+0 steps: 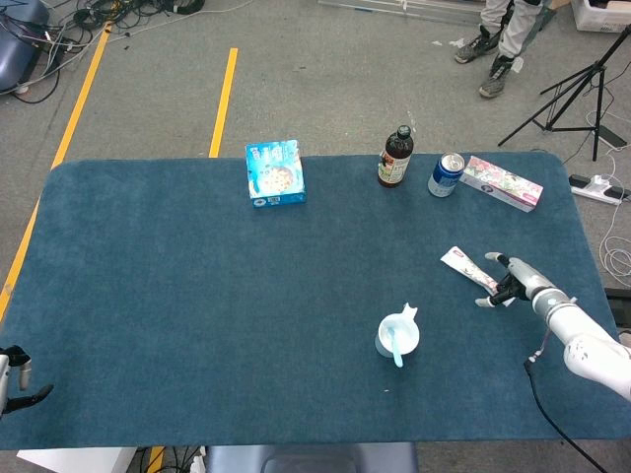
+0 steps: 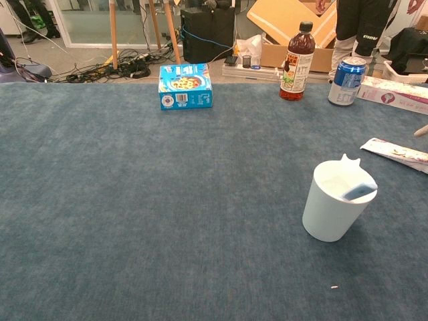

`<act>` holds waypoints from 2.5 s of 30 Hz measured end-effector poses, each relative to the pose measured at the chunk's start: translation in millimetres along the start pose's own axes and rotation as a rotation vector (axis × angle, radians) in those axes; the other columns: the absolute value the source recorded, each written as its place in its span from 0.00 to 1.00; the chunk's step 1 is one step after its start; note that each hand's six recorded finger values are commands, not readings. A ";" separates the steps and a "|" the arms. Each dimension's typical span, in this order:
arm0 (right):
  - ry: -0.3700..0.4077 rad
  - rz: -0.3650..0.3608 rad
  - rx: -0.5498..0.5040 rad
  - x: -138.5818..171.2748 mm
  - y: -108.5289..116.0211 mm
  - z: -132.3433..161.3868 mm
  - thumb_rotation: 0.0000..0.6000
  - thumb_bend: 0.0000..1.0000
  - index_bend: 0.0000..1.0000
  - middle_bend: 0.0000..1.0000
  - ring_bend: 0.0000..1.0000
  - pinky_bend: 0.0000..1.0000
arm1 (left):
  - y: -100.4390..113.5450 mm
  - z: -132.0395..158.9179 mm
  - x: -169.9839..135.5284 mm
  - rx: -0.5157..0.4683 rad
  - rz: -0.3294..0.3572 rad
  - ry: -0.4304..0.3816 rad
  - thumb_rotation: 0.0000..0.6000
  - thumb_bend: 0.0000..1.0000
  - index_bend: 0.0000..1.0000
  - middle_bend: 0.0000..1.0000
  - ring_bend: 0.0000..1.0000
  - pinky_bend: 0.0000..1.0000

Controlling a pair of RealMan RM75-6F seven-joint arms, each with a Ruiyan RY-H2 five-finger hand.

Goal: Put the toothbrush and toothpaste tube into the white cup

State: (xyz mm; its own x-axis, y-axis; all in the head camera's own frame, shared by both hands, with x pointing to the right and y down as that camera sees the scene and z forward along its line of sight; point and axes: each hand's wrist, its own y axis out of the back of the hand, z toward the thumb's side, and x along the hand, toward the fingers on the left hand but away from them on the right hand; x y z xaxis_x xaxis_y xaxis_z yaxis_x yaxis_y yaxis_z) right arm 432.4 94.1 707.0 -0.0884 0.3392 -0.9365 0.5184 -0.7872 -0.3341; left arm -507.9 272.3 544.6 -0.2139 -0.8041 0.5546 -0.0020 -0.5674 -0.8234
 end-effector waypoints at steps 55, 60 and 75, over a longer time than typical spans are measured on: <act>0.146 0.137 0.074 35.3 -46.1 19.7 1.00 0.00 0.05 1.00 1.00 1.00 | 0.2 -0.7 0.5 -0.002 -0.002 0.001 1.00 0.00 0.81 0.54 0.43 0.39; 0.153 0.115 0.061 55.8 -40.1 9.0 1.00 0.00 0.05 1.00 1.00 1.00 | -0.8 -0.1 0.9 0.002 -0.004 0.002 1.00 0.00 0.81 0.54 0.43 0.39; 0.273 0.022 0.618 95.9 -45.4 -11.7 1.00 0.27 0.10 1.00 1.00 1.00 | -4.0 1.7 1.3 0.006 -0.015 -0.003 1.00 0.00 0.81 0.54 0.43 0.39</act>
State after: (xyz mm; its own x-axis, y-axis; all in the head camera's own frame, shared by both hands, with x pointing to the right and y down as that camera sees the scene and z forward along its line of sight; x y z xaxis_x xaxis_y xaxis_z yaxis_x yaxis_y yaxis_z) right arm 410.3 168.4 633.7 0.1764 0.3739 -0.9106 -0.0715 -0.9177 -0.3907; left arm -506.6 273.2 548.8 -0.2111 -0.7959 0.5674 0.0007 -0.5806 -0.8142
